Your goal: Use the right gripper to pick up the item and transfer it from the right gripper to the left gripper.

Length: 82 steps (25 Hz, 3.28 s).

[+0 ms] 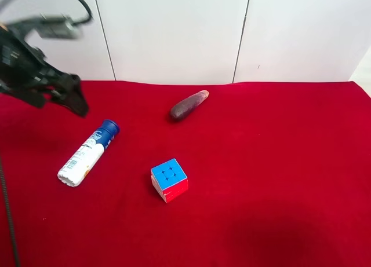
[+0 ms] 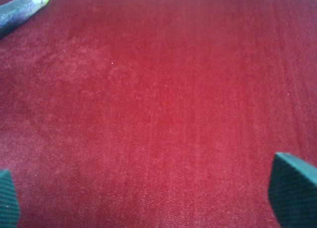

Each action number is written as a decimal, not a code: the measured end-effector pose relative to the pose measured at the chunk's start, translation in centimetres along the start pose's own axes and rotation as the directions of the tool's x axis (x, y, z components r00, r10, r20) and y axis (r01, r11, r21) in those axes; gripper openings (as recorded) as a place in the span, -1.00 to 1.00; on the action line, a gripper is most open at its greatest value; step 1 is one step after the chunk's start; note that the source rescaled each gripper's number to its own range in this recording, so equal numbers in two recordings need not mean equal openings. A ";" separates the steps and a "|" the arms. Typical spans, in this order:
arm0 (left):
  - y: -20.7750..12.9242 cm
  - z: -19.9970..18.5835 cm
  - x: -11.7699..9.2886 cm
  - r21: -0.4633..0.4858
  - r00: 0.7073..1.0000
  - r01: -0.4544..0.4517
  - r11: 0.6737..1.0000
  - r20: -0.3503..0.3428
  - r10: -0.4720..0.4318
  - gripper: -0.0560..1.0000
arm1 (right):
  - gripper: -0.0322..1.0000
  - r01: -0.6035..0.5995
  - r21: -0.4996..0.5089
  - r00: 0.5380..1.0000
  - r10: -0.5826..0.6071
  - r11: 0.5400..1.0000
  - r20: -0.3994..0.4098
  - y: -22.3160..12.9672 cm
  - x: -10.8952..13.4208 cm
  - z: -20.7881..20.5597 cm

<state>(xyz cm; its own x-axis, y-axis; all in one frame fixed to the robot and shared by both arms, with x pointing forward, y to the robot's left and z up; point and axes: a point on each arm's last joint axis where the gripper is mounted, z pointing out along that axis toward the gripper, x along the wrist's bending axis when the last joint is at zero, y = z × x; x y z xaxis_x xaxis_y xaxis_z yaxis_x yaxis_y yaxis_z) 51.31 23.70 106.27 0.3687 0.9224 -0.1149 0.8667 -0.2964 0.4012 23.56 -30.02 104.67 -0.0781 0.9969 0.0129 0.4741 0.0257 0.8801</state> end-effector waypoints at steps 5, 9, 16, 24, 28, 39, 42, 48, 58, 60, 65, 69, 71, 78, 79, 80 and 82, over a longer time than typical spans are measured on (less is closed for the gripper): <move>-2.7 -6.4 -1.3 -0.067 0.999 -0.029 0.997 -0.046 0.026 1.00 | 1.00 0.000 0.000 1.000 0.000 1.000 0.000 0.0 0.0 0.0; -5.2 -10.4 -2.2 -0.131 0.996 -0.031 0.991 -0.082 0.020 1.00 | 1.00 0.000 0.000 1.000 0.000 1.000 0.000 0.0 0.0 0.0; -10.5 -13.7 -3.6 -0.236 0.995 0.010 0.972 -0.092 -0.032 1.00 | 1.00 0.000 0.000 1.000 0.000 1.000 0.000 0.0 0.0 0.0; -19.8 -12.4 -4.7 -0.343 0.994 0.012 0.939 -0.098 -0.049 1.00 | 1.00 0.000 0.000 1.000 0.000 1.000 0.000 0.0 0.0 0.0; -23.3 -12.4 -5.2 -0.448 0.993 -0.016 0.894 -0.112 -0.039 1.00 | 1.00 0.000 0.000 1.000 0.000 1.000 0.000 0.0 0.0 0.0; -27.6 -12.4 -5.7 -0.609 0.988 -0.074 0.790 -0.153 -0.025 1.00 | 1.00 0.000 0.000 1.000 0.000 1.000 0.000 0.0 0.0 0.0; -27.4 -11.4 -5.3 -0.596 0.985 -0.075 0.799 -0.168 -0.033 1.00 | 1.00 0.000 0.000 1.000 0.000 1.000 0.000 0.0 0.0 0.0; -26.7 -10.3 -4.8 -0.627 0.981 -0.085 0.774 -0.187 -0.044 1.00 | 1.00 0.000 0.000 1.000 0.000 1.000 0.000 0.0 0.0 0.0; -26.6 -10.3 -4.8 -0.632 0.981 -0.087 0.770 -0.190 -0.046 1.00 | 1.00 0.000 0.000 1.000 0.000 1.000 0.000 0.0 0.0 0.0; -26.6 -10.3 -4.8 -0.632 0.980 -0.086 0.770 -0.191 -0.048 1.00 | 1.00 0.000 0.000 1.000 0.000 1.000 0.000 0.0 0.0 0.0; -26.5 -10.2 -4.8 -0.637 0.967 -0.047 0.769 -0.223 -0.126 1.00 | 1.00 0.000 0.000 1.000 0.000 1.000 0.000 0.0 0.0 0.0; -26.5 -10.2 -4.9 -0.644 0.944 -0.006 0.765 -0.257 -0.209 1.00 | 1.00 0.000 0.000 1.000 0.000 1.000 0.000 0.0 0.0 0.0; -26.5 -10.2 -4.9 -0.646 0.939 0.000 0.764 -0.262 -0.222 1.00 | 1.00 0.000 0.000 1.000 0.000 1.000 0.000 0.0 0.0 0.0; -26.5 -10.2 -4.9 -0.646 0.938 0.002 0.763 -0.264 -0.225 1.00 | 1.00 0.000 0.000 1.000 0.000 1.000 0.000 0.0 0.0 0.0; -26.5 -10.2 -4.9 -0.646 0.938 0.002 0.763 -0.264 -0.225 1.00 | 1.00 0.000 0.000 1.000 0.000 1.000 0.000 0.0 0.0 0.0; -26.5 -10.2 -4.9 -0.646 0.938 0.002 0.763 -0.264 -0.225 1.00 | 1.00 0.000 0.000 1.000 0.000 1.000 0.000 0.0 0.0 0.0; -26.5 -10.2 -4.9 -0.646 0.938 0.002 0.763 -0.264 -0.225 1.00 | 1.00 0.000 0.000 1.000 0.000 1.000 0.000 0.0 0.0 0.0</move>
<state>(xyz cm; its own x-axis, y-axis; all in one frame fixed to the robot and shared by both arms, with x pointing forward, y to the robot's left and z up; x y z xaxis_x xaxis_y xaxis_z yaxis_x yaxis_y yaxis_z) 23.14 29.54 105.48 0.0617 0.9972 0.0416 0.4452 -0.0648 0.8931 23.56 -30.02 104.67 -0.0781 0.9969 0.0129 0.4741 0.0257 0.8801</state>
